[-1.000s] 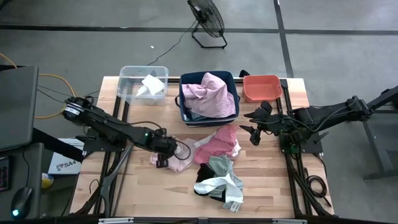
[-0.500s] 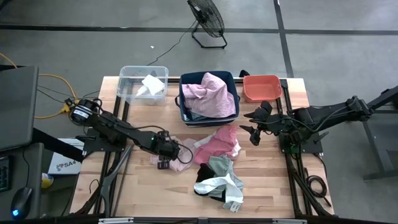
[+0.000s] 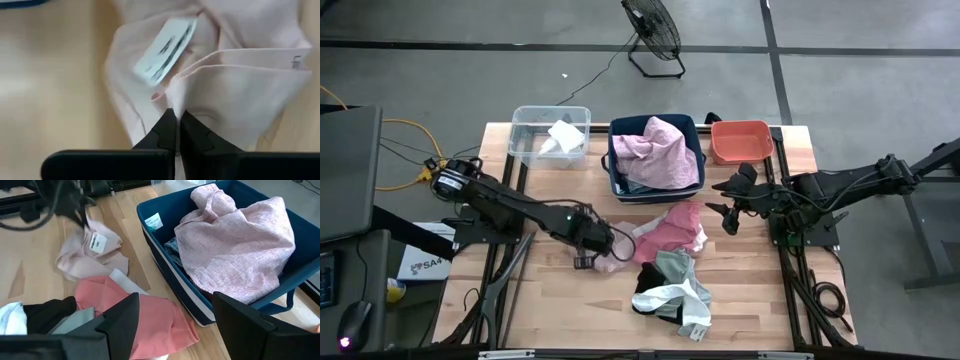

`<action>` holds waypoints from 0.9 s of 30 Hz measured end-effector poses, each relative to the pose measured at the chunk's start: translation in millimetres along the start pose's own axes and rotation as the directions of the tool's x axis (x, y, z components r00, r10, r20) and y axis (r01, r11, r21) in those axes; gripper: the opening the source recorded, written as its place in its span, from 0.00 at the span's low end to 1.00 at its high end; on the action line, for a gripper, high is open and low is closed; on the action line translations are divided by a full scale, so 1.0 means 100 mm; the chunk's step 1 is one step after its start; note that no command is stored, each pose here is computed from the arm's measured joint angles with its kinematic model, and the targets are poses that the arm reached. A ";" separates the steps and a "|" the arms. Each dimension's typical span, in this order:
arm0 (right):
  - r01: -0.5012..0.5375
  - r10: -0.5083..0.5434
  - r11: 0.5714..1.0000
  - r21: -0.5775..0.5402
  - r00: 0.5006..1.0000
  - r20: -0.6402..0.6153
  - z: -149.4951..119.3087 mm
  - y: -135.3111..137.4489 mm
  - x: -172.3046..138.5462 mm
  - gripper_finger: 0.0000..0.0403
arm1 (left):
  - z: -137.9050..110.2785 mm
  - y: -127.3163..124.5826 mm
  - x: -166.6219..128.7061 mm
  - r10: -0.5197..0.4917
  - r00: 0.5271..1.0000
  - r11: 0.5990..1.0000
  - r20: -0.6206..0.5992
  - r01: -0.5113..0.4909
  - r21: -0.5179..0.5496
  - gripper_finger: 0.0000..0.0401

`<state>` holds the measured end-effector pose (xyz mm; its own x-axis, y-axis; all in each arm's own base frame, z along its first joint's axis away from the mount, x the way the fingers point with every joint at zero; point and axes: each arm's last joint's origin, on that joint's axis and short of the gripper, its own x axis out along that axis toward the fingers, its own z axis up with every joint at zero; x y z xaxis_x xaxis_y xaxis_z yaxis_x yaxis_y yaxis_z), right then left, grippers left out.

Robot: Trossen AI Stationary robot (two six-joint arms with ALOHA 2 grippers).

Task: Pick & Place Cloths
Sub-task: Put the light pink underwear into the transparent bin

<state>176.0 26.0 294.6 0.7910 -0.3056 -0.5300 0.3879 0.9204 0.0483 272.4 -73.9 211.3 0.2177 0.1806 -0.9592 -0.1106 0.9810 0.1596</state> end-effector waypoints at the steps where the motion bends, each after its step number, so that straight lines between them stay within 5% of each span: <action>1: 0.000 0.000 1.000 0.001 1.000 0.000 0.00 0.00 0.00 0.60 | 0.03 0.03 -0.11 0.026 1.000 1.000 -0.018 -0.025 0.006 0.01; 10: 0.001 -0.001 1.000 -0.003 1.000 0.001 0.00 0.00 0.00 0.60 | 0.19 0.33 -1.24 0.292 0.956 0.956 -0.015 -0.292 0.002 0.00; 15: 0.002 -0.002 1.000 -0.008 1.000 0.001 0.00 0.00 0.00 0.60 | 0.22 0.48 -1.69 0.384 0.907 0.923 0.172 -0.381 -0.053 0.00; 21: 0.002 -0.002 1.000 -0.010 1.000 0.002 0.00 0.00 0.00 0.60 | 0.23 0.68 -1.94 0.585 0.762 0.811 0.278 -0.543 -0.219 0.00; 27: 0.002 -0.002 1.000 -0.011 1.000 0.002 0.00 0.00 0.00 0.60 | 0.28 1.00 -1.92 0.721 0.662 0.674 0.206 -0.601 -0.429 0.00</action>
<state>176.0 25.9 294.7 0.7912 -0.3078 -0.5285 0.3843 0.9224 0.0380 246.6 -8.7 418.4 0.2637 0.8415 -0.4716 -0.6218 0.5221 0.5838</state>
